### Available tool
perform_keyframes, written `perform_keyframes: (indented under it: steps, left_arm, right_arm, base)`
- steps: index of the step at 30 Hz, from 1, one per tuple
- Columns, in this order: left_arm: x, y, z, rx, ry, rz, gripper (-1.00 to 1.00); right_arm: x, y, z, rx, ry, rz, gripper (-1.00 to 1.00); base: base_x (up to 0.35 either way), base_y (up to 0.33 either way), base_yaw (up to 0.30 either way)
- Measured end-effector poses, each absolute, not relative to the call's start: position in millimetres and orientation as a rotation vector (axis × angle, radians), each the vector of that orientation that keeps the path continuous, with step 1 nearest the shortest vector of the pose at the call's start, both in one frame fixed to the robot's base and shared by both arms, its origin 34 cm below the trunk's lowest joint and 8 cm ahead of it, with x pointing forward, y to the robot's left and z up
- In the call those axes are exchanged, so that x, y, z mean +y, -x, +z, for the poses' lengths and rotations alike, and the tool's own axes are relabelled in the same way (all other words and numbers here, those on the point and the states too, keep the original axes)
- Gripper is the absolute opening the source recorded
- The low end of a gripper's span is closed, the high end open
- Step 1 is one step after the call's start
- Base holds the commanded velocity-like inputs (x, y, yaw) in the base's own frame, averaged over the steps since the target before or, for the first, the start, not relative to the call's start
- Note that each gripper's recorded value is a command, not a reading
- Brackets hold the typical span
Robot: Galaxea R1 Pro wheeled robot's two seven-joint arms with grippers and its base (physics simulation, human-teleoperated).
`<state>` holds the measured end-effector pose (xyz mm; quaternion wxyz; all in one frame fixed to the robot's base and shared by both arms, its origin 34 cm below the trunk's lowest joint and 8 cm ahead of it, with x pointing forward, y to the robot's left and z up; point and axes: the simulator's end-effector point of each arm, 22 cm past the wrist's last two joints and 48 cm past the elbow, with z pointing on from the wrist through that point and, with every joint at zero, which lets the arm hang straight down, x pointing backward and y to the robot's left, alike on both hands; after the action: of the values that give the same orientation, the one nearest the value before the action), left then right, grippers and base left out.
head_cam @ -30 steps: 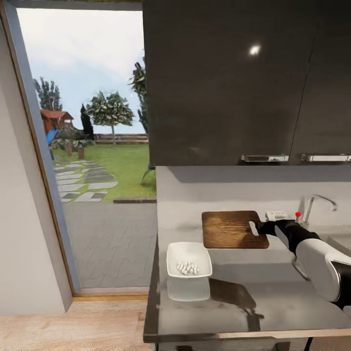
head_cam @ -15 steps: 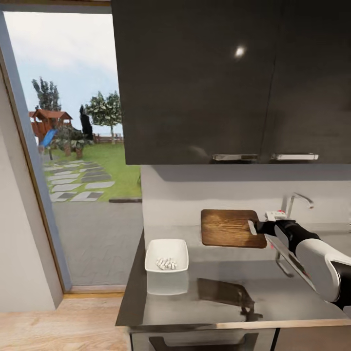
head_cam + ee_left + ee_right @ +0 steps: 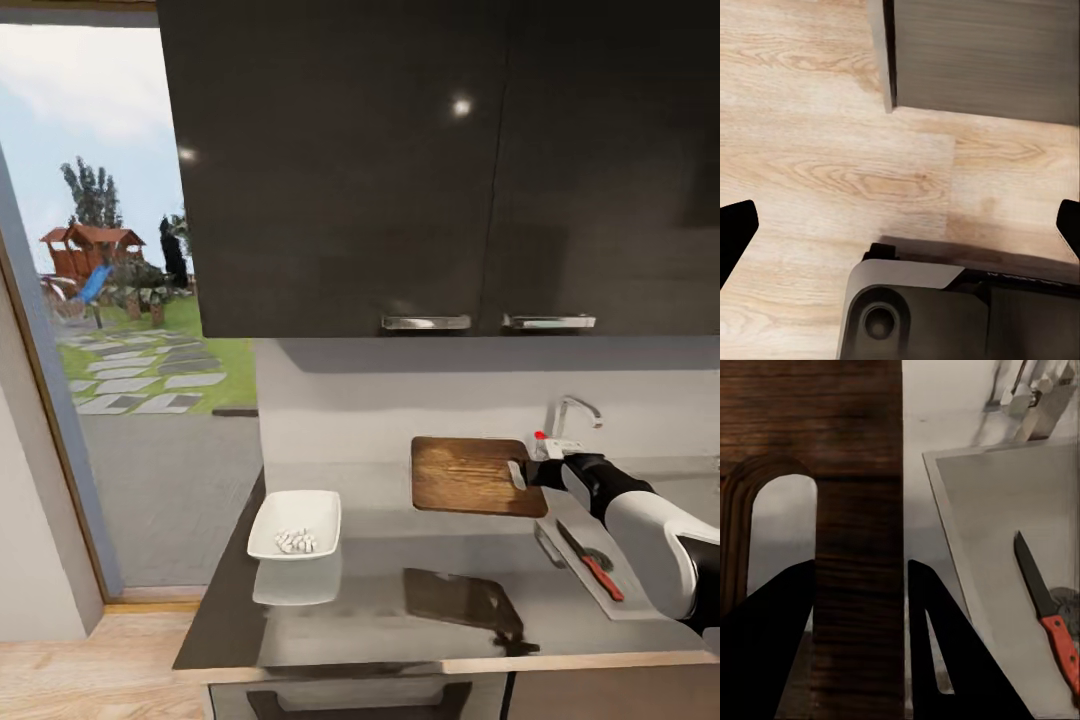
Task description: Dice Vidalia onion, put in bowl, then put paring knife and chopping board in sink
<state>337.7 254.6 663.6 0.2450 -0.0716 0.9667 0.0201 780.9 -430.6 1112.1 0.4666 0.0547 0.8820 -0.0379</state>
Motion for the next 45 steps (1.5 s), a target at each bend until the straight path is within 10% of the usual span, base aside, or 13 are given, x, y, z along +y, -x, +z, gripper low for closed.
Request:
perform_keyframes:
  steps: [36, 45]
  left_arm:
    - [257, -347, 670, 2.611, 0.195, 0.055, 1.00]
    - [256, -347, 670, 2.610, 0.195, 0.055, 1.00]
  right_arm:
    - [-392, -765, 1083, 2.257, -0.183, -0.133, -1.00]
    - [-369, -769, 1090, 2.080, -0.640, -0.155, -1.00]
  base:
    - [0.000, -0.244, -0.138]
    - [0.000, -0.312, -0.001]
